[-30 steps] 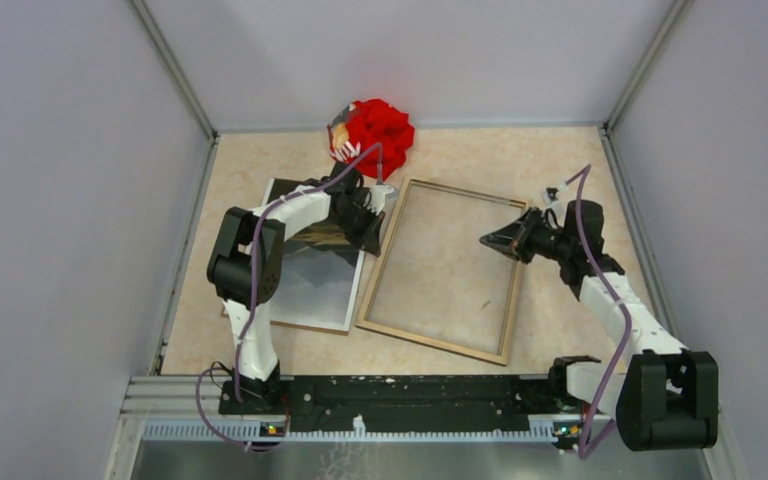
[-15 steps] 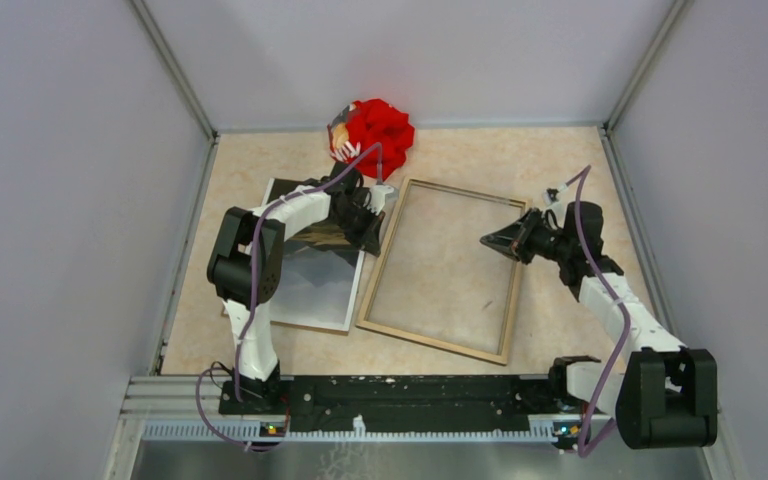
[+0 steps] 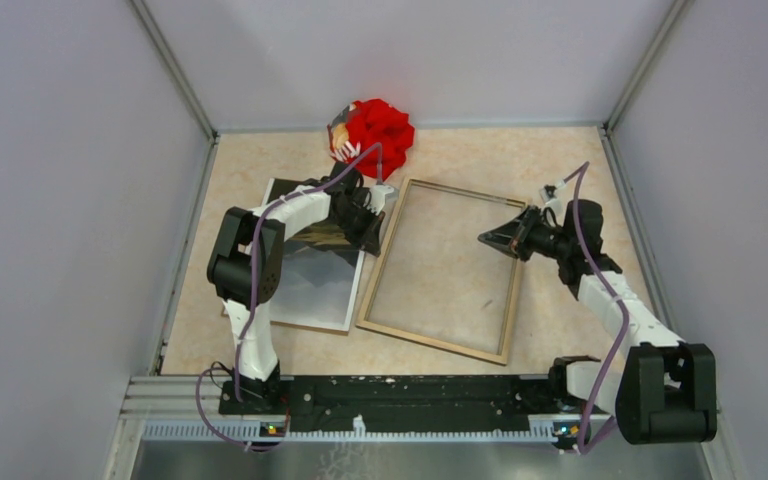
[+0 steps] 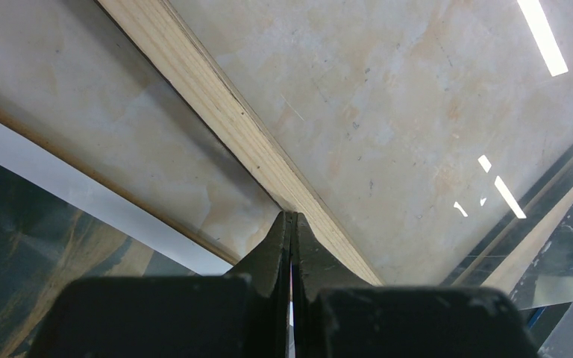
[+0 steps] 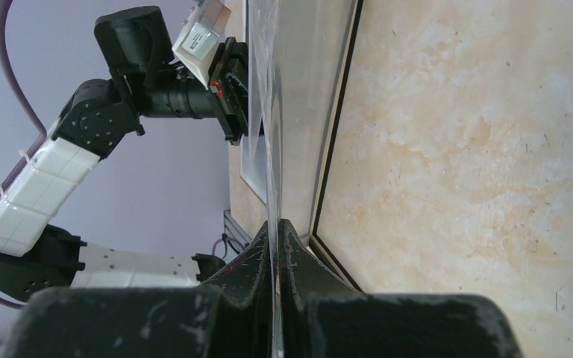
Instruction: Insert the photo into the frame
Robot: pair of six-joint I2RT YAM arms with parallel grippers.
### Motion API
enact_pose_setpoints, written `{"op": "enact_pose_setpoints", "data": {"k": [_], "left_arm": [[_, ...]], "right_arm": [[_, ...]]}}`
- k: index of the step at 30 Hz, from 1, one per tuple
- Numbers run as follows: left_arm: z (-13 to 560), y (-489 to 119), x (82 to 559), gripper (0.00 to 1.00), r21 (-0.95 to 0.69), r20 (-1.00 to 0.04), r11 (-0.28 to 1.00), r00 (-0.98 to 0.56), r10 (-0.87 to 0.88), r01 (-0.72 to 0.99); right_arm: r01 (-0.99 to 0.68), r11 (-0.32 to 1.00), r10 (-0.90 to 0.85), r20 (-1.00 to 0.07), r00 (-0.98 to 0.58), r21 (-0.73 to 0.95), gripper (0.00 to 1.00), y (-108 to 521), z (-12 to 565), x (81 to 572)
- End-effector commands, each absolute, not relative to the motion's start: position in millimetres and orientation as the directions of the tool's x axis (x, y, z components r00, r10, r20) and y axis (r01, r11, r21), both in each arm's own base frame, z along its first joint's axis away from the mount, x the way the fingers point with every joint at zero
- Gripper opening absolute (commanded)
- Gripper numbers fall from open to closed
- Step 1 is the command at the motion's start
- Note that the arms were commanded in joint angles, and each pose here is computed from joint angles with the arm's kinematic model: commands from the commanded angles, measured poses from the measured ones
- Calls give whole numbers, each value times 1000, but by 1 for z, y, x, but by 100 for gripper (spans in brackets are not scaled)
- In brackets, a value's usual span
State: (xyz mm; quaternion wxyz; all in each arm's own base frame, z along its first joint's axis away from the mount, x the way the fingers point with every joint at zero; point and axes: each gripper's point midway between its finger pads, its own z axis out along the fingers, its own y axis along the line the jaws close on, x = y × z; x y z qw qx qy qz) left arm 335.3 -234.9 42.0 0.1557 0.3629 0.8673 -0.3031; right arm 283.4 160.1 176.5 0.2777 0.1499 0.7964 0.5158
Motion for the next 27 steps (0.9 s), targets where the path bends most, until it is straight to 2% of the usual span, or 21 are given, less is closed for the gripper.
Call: {"op": "enact_pose_setpoints", "data": {"k": [1,15,27], "left_arm": [[31,-238,326,0,-437,-465,530,-687,559,727],[29,-237,326,0,-434,-463,531,-686,561,727],[29,-236,325,0,-431,-463,528,-682,566,731]], "right_arm": [[-104,402,485,-307,-819,910,0,168,181,279],[-133,360,490,-309,-815,923,0,174,198,278],[-19,399,514,-240,-824,917,0,170,158,277]]}}
